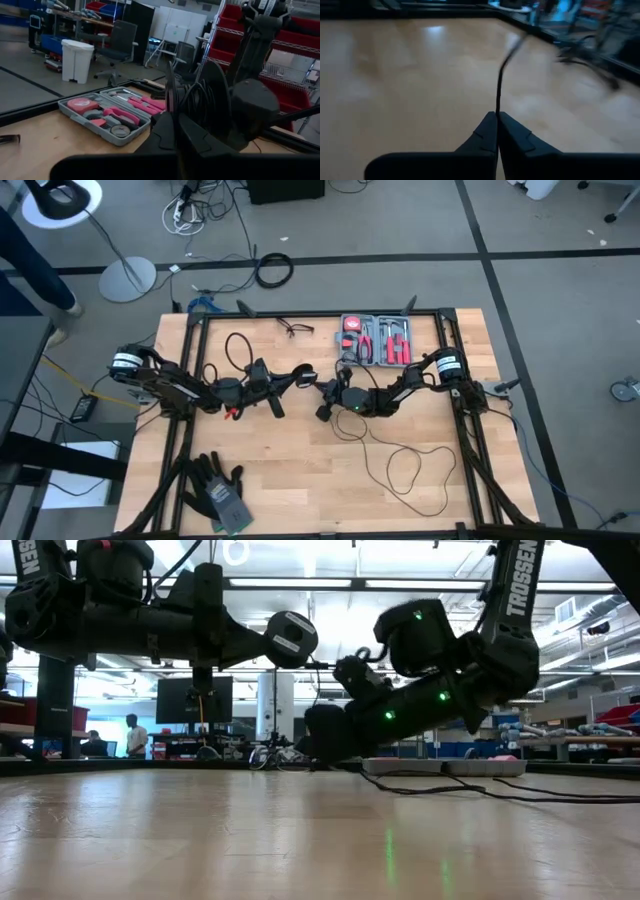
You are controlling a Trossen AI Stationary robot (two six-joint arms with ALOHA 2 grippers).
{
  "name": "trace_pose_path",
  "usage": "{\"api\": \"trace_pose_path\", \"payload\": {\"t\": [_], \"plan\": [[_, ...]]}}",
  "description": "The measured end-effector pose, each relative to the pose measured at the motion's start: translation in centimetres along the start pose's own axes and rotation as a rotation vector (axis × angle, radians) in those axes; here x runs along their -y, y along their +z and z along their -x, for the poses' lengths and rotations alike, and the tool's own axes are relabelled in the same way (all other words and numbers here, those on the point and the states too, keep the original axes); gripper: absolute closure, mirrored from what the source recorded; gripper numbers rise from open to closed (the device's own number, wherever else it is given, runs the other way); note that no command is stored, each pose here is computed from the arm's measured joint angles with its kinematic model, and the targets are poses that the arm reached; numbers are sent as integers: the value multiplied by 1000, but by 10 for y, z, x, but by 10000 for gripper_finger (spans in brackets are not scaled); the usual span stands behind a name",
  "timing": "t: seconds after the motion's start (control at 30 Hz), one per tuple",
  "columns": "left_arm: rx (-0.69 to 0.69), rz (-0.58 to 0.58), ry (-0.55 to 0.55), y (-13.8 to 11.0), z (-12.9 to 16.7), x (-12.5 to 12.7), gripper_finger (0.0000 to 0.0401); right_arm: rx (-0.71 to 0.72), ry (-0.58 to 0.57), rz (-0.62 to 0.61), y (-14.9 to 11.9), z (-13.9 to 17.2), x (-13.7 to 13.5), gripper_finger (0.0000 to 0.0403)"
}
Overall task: Coil cords
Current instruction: Coil the black wire onto the spool
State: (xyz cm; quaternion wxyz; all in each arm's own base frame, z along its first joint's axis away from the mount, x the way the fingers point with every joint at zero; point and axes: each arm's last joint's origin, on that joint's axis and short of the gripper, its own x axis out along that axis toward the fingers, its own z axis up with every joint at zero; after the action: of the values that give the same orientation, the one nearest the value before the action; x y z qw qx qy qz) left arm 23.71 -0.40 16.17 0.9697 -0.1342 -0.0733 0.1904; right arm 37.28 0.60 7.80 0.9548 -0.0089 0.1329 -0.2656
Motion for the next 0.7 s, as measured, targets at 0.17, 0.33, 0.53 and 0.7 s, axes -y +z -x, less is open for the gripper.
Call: {"api": "trace_pose_path", "payload": {"t": [0.17,0.33,0.53,0.7], "plan": [[12,-4,80,0,0,-2,400,-91,124,12,16,-15,-20,400],[-16,-44,217,-6,1,-8,400,-85,194,72,39,-22,-40,401],[-85,-85,331,-15,3,-14,400,-34,353,113,57,-21,-59,402],[-111,-97,339,-18,3,-14,401,-32,492,108,66,-23,-65,402]]}}
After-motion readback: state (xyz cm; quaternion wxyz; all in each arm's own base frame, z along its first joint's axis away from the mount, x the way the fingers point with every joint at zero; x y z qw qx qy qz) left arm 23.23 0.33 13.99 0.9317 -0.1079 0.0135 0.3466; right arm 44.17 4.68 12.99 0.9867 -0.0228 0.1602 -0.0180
